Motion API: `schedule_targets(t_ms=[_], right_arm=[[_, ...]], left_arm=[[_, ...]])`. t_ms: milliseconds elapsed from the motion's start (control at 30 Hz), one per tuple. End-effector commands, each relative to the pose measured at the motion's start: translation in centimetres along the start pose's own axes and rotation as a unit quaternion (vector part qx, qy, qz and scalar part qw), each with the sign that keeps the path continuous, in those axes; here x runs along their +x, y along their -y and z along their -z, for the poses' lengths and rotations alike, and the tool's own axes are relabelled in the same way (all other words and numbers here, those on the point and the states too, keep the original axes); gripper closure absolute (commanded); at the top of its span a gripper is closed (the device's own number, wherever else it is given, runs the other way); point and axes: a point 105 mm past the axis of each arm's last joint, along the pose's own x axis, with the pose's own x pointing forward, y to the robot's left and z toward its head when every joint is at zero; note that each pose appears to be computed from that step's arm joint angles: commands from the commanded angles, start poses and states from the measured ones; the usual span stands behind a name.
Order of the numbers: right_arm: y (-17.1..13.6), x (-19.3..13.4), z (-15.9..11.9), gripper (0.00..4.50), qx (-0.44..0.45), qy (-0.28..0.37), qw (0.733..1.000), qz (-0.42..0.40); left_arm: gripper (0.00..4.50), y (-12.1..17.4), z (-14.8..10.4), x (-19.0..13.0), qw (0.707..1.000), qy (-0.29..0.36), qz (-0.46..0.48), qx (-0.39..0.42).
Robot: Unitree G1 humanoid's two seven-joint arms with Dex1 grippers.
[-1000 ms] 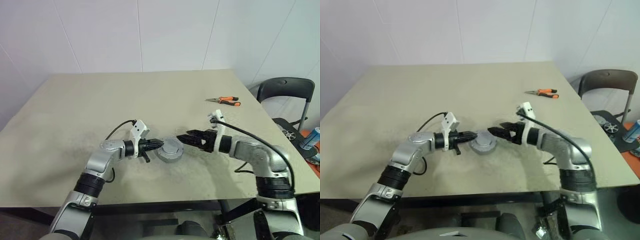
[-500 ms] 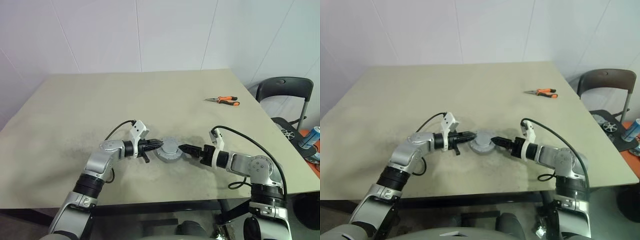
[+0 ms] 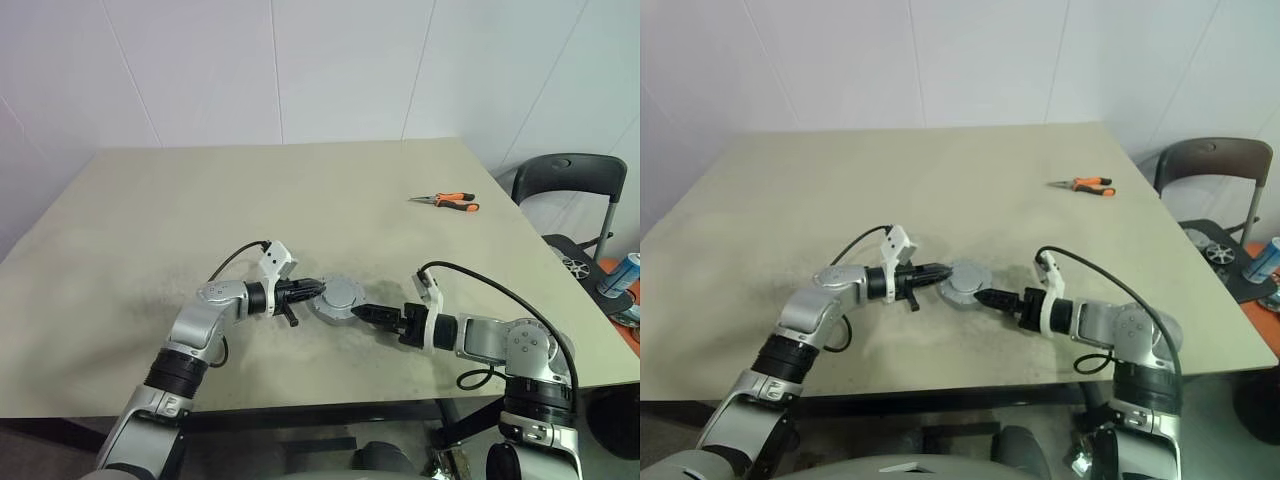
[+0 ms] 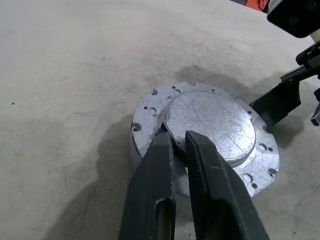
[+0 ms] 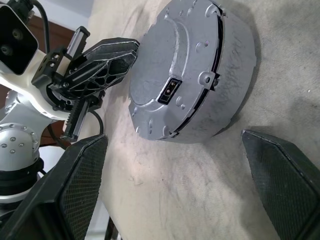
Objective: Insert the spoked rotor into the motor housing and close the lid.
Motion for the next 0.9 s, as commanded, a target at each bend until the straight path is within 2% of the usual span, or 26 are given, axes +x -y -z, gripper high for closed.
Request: schedule_targets(t_ms=[33, 167, 400, 600, 800, 900], right_arm=[[0.0, 0.8, -0.2, 0.04, -0.009, 0.004, 1.000, 0.014], [-0.3, 1.5, -0.1, 0.04, -0.013, 0.006, 1.000, 0.020], [-3.0, 3.5, -0.4, 0.04, -0.008, 0.011, 1.000, -0.010], [-4.0, 4.0, -2.1, 0.04, -0.007, 0.025, 1.000, -0.010], [-3.4, 4.1, -3.0, 0.04, -0.003, 0.041, 0.999, 0.009], [-1.9, 4.1, -3.6, 0.04, 0.005, 0.066, 0.997, 0.048]], left_arm=[[4.03, -0.1, 2.3, -0.2, 0.999, -0.039, -0.011, -0.016], [4.03, -0.1, 2.4, -0.3, 0.999, -0.039, -0.014, -0.017], [4.03, -0.1, 2.4, -0.1, 0.999, -0.035, -0.017, -0.019], [4.03, -0.2, 2.4, 0.1, 0.999, -0.030, -0.021, -0.021], [4.03, -0.3, 2.4, 0.0, 0.999, -0.027, -0.024, -0.022], [4.03, -0.5, 2.5, -0.1, 0.999, -0.027, -0.026, -0.021]])
